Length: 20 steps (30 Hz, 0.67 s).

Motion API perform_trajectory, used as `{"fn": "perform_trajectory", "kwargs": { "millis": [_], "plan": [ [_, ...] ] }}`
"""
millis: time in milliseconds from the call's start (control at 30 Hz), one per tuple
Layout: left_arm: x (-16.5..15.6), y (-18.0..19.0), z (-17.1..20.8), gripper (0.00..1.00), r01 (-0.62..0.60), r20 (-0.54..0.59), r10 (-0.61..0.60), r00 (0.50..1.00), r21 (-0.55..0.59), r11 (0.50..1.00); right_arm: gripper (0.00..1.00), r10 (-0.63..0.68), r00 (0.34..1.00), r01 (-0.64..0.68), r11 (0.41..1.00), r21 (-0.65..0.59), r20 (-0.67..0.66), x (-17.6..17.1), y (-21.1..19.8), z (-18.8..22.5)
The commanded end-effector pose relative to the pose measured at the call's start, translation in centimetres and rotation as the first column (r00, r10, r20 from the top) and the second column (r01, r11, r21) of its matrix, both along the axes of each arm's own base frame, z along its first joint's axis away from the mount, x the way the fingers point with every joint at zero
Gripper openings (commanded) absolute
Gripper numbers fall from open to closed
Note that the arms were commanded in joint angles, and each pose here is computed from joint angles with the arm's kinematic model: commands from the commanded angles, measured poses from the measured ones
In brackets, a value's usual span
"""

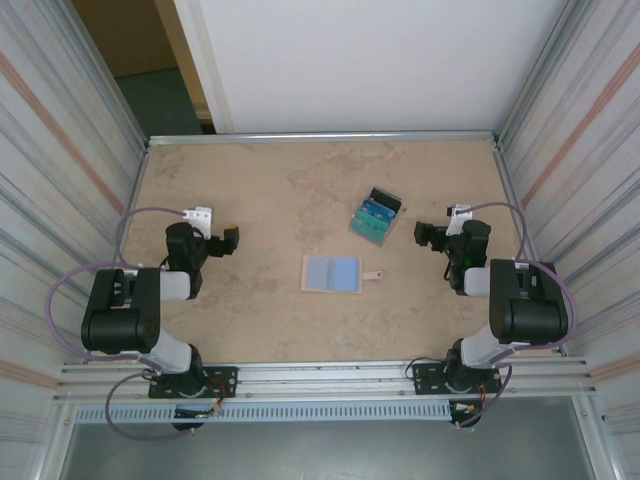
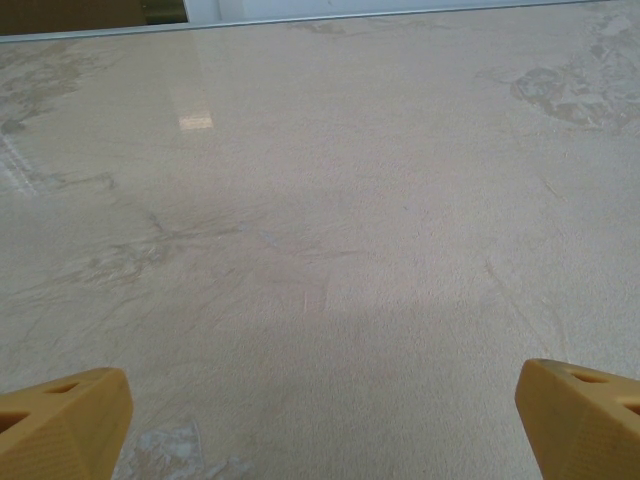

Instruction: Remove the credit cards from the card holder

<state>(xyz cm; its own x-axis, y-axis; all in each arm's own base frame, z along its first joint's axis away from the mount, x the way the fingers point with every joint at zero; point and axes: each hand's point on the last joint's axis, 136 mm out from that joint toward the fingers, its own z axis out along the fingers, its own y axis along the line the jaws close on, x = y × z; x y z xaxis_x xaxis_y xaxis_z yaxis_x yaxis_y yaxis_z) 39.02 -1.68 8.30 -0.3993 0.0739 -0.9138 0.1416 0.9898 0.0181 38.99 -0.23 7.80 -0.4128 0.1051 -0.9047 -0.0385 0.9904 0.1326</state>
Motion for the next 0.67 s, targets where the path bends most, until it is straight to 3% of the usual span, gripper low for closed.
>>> {"fn": "perform_trajectory", "kwargs": {
  "millis": [0,633],
  "plan": [
    [0.45,-0.38,0.9,0.99,0.014,0.027,-0.014,1.0,-0.003,1.0,0.99,-0.079,0.997,0.079,0.996,-0.043,0.002,0.55,-0.98,0.39],
    [0.46,-0.37,0.94,0.99,0.013,0.028,-0.013,1.0,-0.005,1.0,0.99,-0.082,0.997,0.082,0.996,-0.041,-0.001,0.57,-1.04,0.34]
  ]
}}
